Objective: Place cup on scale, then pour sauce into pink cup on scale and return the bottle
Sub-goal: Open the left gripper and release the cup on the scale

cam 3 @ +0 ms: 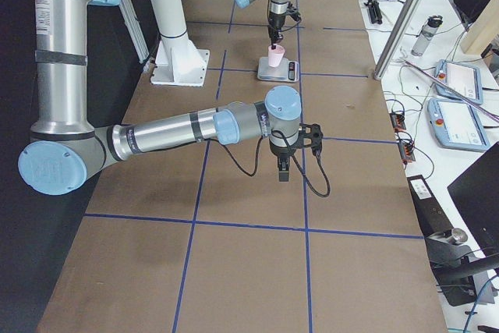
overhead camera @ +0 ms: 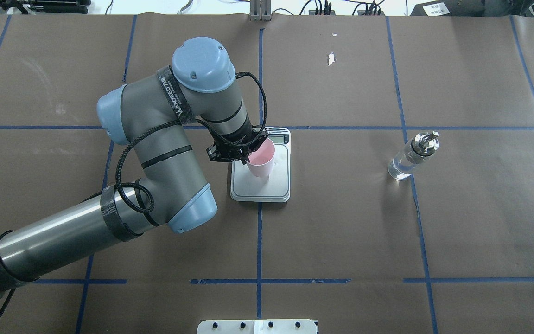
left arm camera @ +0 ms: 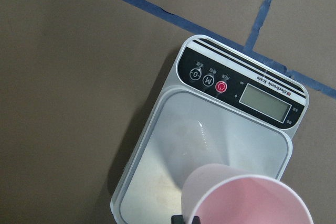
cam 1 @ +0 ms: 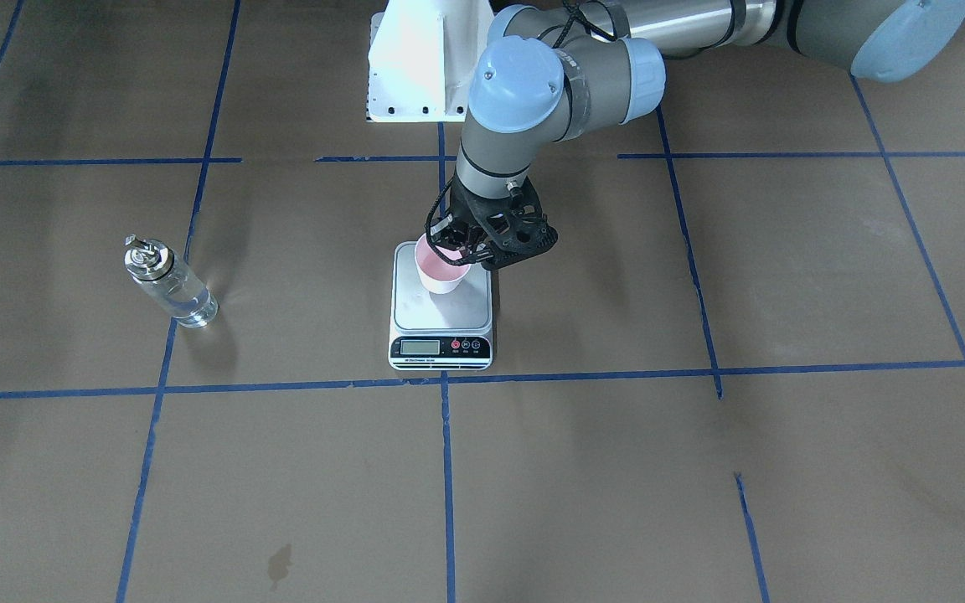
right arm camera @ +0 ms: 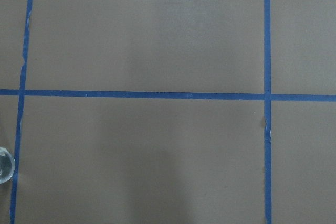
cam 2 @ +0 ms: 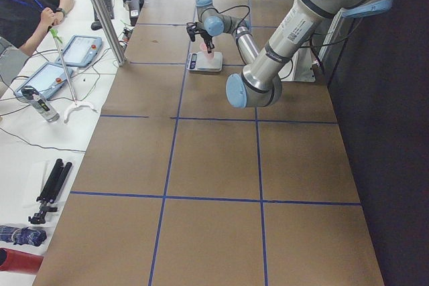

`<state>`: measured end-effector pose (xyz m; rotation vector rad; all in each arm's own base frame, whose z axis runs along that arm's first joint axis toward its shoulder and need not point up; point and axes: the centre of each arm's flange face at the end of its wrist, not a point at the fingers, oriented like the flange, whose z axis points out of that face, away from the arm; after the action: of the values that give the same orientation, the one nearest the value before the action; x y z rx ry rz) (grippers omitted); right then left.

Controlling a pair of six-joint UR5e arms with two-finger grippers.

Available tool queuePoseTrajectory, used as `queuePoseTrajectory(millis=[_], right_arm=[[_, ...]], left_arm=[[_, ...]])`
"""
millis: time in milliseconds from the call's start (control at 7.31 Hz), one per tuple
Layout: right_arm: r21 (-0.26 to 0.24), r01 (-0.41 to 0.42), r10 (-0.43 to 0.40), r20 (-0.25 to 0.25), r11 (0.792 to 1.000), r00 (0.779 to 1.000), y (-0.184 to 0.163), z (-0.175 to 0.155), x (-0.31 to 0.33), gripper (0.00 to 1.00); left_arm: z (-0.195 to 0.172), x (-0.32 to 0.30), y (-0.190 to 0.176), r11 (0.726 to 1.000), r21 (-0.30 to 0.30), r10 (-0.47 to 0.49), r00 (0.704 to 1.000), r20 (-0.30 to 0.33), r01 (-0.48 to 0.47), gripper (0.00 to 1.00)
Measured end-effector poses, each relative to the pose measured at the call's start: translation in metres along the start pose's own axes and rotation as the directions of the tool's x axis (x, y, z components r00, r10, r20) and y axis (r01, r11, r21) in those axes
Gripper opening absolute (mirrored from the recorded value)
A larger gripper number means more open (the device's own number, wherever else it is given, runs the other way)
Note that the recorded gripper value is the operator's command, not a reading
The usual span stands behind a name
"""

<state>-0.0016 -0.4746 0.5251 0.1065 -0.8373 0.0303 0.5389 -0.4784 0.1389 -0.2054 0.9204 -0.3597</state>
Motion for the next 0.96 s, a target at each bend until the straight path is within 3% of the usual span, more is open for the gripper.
queuePoseTrajectory(millis=[137, 547, 957], right_arm=[[-0.002, 0.004, -0.004, 0.002, 1.000, 1.000, 0.001, 0.001, -0.007, 1.00], [-0.004, -0.005, 0.005, 0.008, 1.000, 1.000, 0.004, 0.001, -0.023, 1.00], [0.004, -0.062, 0.062, 0.008, 0.998, 0.998, 0.032, -0.008, -0.085, 1.00]], left_arm=[[0.000, -0.001, -0.002, 1.000, 0.005, 0.003, 1.000, -0.007, -0.003, 1.00], [-0.002, -0.006, -0.005, 0.999, 0.033, 0.016, 1.000, -0.024, -0.016, 1.00], [-0.026, -0.020, -0.007, 0.998, 0.054, 0.041, 0.998, -0.049, -0.038, 1.00]])
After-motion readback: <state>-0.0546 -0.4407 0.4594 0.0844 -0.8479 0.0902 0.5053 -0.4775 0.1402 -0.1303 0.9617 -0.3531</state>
